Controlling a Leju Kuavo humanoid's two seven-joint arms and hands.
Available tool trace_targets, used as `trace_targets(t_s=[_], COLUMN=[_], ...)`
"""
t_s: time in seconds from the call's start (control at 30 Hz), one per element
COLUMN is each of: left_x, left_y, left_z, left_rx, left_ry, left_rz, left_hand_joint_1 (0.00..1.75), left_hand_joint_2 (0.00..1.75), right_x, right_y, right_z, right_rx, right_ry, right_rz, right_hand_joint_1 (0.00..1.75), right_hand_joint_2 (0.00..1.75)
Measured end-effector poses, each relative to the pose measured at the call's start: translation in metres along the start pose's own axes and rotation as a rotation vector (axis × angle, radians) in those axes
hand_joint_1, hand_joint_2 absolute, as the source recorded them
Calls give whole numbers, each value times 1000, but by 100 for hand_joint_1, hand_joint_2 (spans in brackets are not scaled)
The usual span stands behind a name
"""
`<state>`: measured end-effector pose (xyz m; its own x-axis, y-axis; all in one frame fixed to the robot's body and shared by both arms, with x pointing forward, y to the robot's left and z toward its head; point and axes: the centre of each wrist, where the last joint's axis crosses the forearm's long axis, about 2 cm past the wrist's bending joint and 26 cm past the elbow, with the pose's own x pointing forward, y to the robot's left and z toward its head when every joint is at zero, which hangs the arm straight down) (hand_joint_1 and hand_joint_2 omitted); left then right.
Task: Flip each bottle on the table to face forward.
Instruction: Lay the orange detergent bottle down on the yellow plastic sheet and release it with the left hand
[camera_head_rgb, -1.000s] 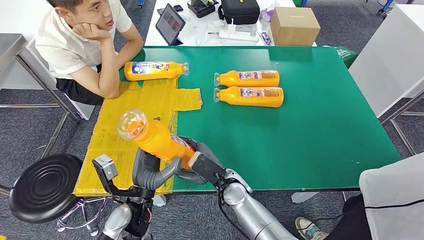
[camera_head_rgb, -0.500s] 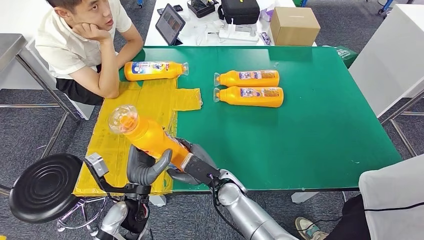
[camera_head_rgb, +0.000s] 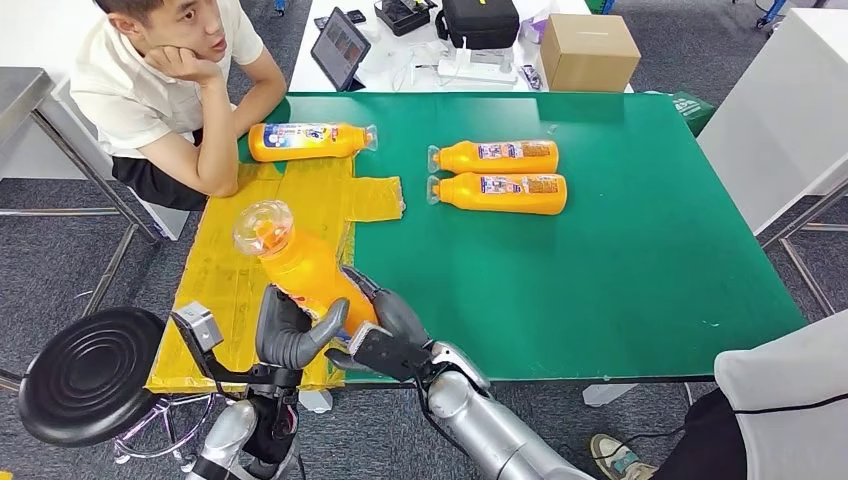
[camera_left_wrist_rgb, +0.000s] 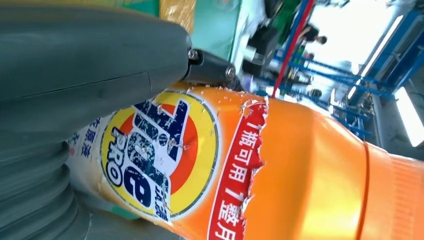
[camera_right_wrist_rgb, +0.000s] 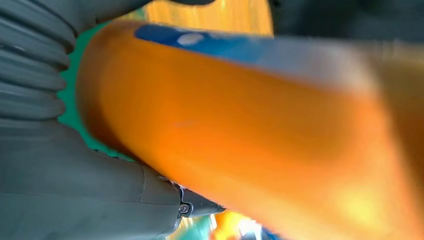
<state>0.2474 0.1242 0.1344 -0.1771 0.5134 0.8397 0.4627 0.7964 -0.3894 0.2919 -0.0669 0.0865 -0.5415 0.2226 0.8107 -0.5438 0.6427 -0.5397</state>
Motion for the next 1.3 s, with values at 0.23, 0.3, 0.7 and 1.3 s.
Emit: trace_targets(t_s=[0.23, 0.3, 0.7, 1.3], left_x=[13, 17, 37, 27], left_y=[37, 46, 110, 182], left_z=[-4, -3, -30, -87], left_rx=[80, 94, 191, -36], left_ry=[-40, -47, 54, 576], left_rz=[-307, -380, -1316, -1592], left_hand_joint_1=[175, 175, 175, 172], left_hand_joint_2=[175, 175, 175, 175], right_x=[0, -2, -8, 1], right_y=[5, 4, 6, 12], right_z=[14, 18, 35, 29], right_rx=[-118, -136, -121, -110], right_ry=[10, 12, 35, -8], right_rz=[292, 338, 403, 281], right_hand_joint_1=[0, 0, 0, 0], right_hand_joint_2=[175, 175, 175, 175])
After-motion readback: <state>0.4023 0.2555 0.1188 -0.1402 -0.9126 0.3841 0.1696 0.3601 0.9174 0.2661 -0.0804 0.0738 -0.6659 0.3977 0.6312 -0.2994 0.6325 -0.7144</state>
